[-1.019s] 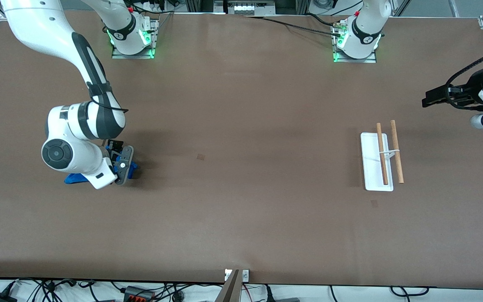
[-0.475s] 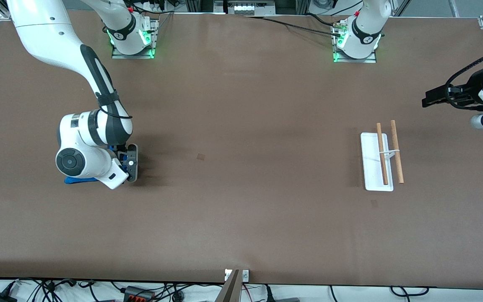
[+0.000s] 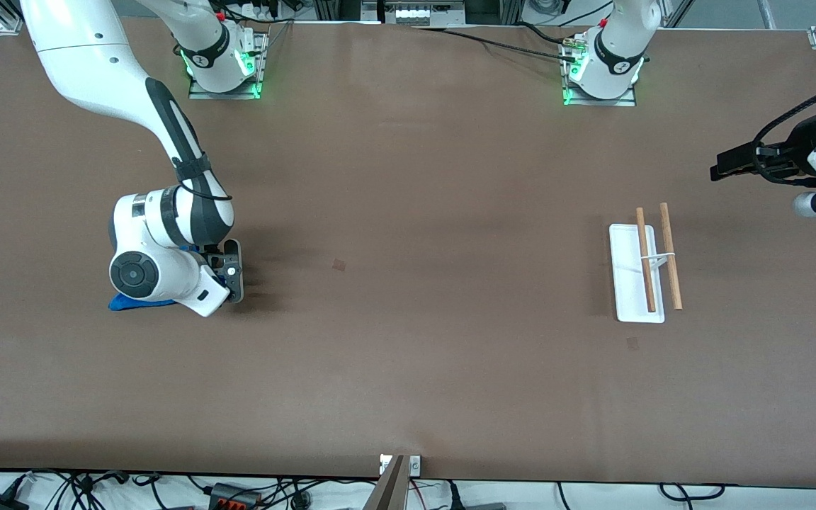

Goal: Pass towel and hang on rack
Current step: 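Close the right gripper on the blue towel's corner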

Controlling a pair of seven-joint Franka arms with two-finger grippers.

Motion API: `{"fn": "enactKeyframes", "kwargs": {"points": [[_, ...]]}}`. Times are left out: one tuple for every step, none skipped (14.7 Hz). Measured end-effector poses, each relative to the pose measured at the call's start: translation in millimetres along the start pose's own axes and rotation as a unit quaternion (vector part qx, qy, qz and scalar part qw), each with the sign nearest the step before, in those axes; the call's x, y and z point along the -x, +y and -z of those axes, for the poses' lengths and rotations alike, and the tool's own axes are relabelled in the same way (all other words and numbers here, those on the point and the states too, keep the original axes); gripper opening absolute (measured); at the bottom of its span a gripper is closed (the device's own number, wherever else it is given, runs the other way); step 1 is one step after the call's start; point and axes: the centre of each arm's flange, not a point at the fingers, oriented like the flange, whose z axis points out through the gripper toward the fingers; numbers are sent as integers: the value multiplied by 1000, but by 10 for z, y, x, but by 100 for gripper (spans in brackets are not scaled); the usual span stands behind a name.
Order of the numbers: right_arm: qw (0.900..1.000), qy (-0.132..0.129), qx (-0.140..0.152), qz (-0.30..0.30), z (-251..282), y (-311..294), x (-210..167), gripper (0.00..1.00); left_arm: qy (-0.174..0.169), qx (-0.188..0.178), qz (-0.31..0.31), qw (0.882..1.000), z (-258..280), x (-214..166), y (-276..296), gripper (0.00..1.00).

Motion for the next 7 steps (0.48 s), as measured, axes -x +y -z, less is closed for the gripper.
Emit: {"fn": "enactKeyframes", "kwargs": {"points": [[1000, 0, 0, 0, -6, 1, 3, 71, 0, 0, 0, 1000, 0, 0, 0, 100], [1000, 0, -1, 1, -12, 2, 5, 71, 0, 0, 0, 1000, 0, 0, 0, 100], [1000, 0, -1, 1, -16, 2, 7, 67, 0, 0, 0, 1000, 0, 0, 0, 100], [1000, 0, -2, 1, -22, 3, 9, 67, 0, 0, 0, 1000, 0, 0, 0, 100], [1000, -1, -2, 2, -31, 4, 10, 59, 0, 0, 0, 1000, 0, 0, 0, 100], [1000, -1, -3, 2, -43, 5, 10, 49, 0, 0, 0, 1000, 0, 0, 0, 100], [1000, -1, -4, 1, -54, 7, 13, 37, 0, 0, 0, 1000, 0, 0, 0, 100]]}}
